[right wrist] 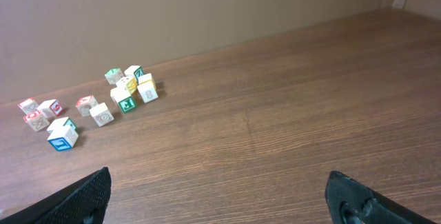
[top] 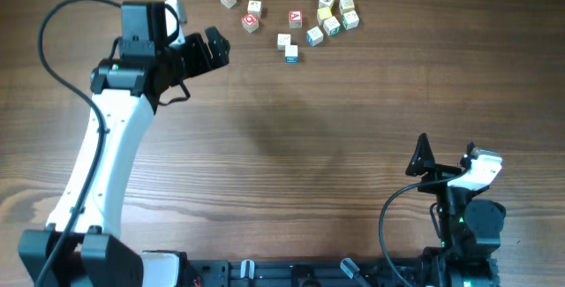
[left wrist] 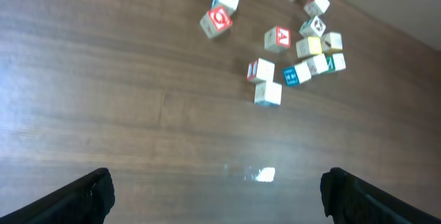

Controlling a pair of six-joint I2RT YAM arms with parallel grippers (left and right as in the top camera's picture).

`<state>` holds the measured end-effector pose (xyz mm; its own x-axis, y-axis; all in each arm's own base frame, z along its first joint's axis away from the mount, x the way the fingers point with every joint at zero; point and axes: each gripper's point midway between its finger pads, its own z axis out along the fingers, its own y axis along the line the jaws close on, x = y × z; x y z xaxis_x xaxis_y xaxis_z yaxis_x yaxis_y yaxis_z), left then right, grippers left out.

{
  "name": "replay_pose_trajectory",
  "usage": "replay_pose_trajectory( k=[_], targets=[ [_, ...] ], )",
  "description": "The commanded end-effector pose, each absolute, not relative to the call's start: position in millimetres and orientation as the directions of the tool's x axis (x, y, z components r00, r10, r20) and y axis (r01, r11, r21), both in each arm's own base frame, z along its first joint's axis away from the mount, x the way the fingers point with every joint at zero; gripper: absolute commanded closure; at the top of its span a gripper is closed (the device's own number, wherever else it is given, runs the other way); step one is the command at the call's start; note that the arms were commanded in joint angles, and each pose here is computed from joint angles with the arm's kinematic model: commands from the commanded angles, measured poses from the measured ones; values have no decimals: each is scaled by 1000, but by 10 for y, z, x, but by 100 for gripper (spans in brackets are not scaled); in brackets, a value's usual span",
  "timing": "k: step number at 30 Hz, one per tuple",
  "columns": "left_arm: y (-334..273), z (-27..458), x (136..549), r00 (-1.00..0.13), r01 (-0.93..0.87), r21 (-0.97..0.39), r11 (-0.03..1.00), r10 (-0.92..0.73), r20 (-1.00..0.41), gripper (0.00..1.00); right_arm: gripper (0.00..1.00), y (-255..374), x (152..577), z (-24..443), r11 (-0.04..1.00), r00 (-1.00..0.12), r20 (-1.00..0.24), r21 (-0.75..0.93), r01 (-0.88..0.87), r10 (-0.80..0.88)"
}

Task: Form a circle
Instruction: 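Reach the left gripper forward over the block cluster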

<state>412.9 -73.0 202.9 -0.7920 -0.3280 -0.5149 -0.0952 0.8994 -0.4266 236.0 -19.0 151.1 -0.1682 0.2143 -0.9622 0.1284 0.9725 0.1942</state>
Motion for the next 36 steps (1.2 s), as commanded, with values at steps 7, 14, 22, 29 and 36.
replay_pose_trajectory(
  k=[7, 14, 22, 29, 36],
  targets=[
    [-727, 1967, 4472, -793, -74, -375, 924, -283, -539, 1, 0, -219, 2355, 1553, 970, -152, -964, 198, 141, 219],
    [-768, 1897, 4575, -788, -63, -377, 924, -278, -549, 0, 0, -219, 2355, 1553, 970, -152, -964, 198, 141, 219],
    [-769, 1908, 4587, -785, -61, -378, 924, -278, -554, 0, 0, -218, 2355, 1553, 970, -152, -964, 198, 140, 219],
    [-769, 1909, 4587, -785, -57, -375, 925, -274, -556, 0, 0, -218, 2355, 1553, 970, -152, -964, 198, 140, 218],
    [-777, 2067, 4653, -764, -43, -381, 924, -276, -584, 0, 0, -218, 2355, 1553, 970, -152, -964, 198, 140, 218]
  ],
)
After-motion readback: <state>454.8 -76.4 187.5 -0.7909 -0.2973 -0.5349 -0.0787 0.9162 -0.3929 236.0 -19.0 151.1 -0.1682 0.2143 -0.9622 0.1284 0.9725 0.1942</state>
